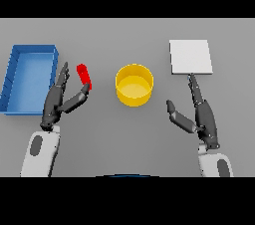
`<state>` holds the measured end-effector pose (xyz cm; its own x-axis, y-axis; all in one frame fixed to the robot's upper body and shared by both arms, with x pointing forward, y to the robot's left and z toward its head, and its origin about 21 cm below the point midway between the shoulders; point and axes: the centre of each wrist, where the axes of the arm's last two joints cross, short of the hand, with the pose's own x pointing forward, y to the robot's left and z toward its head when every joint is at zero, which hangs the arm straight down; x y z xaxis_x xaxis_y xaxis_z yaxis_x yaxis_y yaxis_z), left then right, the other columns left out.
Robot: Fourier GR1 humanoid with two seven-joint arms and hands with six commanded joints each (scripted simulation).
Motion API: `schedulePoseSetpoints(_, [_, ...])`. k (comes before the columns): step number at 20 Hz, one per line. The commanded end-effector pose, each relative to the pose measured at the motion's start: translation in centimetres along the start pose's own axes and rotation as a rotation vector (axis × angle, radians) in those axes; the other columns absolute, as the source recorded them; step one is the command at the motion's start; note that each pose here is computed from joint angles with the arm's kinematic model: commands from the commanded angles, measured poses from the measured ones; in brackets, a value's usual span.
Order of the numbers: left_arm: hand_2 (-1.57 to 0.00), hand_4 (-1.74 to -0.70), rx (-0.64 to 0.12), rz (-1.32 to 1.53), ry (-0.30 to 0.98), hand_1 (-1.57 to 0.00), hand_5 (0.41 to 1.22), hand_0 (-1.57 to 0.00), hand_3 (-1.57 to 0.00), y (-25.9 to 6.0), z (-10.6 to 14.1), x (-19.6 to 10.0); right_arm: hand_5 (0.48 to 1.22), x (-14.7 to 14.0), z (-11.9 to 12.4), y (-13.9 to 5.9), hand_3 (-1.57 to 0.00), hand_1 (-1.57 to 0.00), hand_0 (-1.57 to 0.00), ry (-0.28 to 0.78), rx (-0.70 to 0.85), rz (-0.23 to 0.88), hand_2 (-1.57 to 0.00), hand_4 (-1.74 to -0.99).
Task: Pick up the red beaker and tilt it to pour out 1 green nut into yellow bowl. Pick up the yellow bowl and place it on the metallic measuring scale.
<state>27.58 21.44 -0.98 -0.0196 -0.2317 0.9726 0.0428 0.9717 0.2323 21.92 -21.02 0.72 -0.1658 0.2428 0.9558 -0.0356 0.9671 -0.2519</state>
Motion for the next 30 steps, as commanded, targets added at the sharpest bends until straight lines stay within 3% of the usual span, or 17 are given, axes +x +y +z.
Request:
schedulePoseSetpoints(1, [0.0, -1.15, 0.001, 0.0, 0.004, 0.0, 0.632, 0.0, 0.0, -0.3, -0.7, -0.3, 0.664, 0.2, -0.1, 0.0, 0.0, 0.0, 0.0, -0.002, 0.001, -0.001, 0.0, -1.213])
schedulePoseSetpoints(11, [0.0, -1.23, -0.01, -0.03, -0.007, 0.0, 0.649, 0.0, 0.0, -2.2, -5.6, -1.6, 0.679, 0.1, -0.7, 0.0, 0.0, 0.0, 0.0, 0.005, -0.002, 0.003, 0.0, -1.247])
schedulePoseSetpoints(20, [-0.04, -1.3, 0.004, -0.054, -0.059, -0.02, 0.715, 0.0, 0.0, -3.1, -8.0, -1.7, 0.691, 0.3, -0.3, -0.1, 0.0, 0.0, 0.0, 0.005, -0.009, 0.006, 0.0, -1.259])
schedulePoseSetpoints(21, [-0.15, -1.32, 0.019, -0.051, -0.065, -0.14, 0.741, -0.09, -0.05, -3.5, -8.3, -1.6, 0.691, -0.1, -0.3, -0.3, 0.0, 0.0, 0.0, 0.014, -0.01, 0.006, 0.0, -1.255])
schedulePoseSetpoints(22, [-0.36, -1.35, 0.036, -0.039, -0.064, -0.36, 0.77, -0.32, -0.22, -3.5, -8.5, -1.7, 0.69, 0.0, -0.3, -0.2, 0.0, 0.0, 0.0, -0.003, -0.011, 0.008, 0.0, -1.252])
schedulePoseSetpoints(25, [-0.95, -1.53, 0.029, -0.027, -0.109, -0.95, 0.99, -0.93, -0.76, -4.6, -8.4, -2.2, 0.695, 0.0, -0.7, -0.1, 0.0, 0.0, 0.0, -0.001, -0.008, 0.02, 0.0, -1.241])
schedulePoseSetpoints(27, [-1.17, -1.6, 0.022, -0.016, -0.123, -1.18, 1.073, -1.16, -1.0, -4.9, -8.5, -2.1, 0.688, -0.3, -0.7, -0.1, 0.0, 0.0, 0.0, 0.009, -0.008, 0.006, 0.0, -1.233])
schedulePoseSetpoints(28, [-1.25, -1.57, 0.028, -0.017, -0.132, -1.25, 1.103, -1.24, -1.11, -4.9, -8.5, -2.3, 0.686, -0.5, -0.5, 0.1, 0.0, 0.0, 0.0, 0.007, -0.008, 0.0, 0.0, -1.233])
schedulePoseSetpoints(30, [-1.37, -1.63, 0.039, -0.001, -0.118, -1.37, 1.125, -1.36, -1.28, -5.0, -8.7, -2.0, 0.68, -0.4, -0.7, 0.2, 0.0, 0.0, 0.0, -0.007, -0.004, 0.006, 0.0, -1.219])
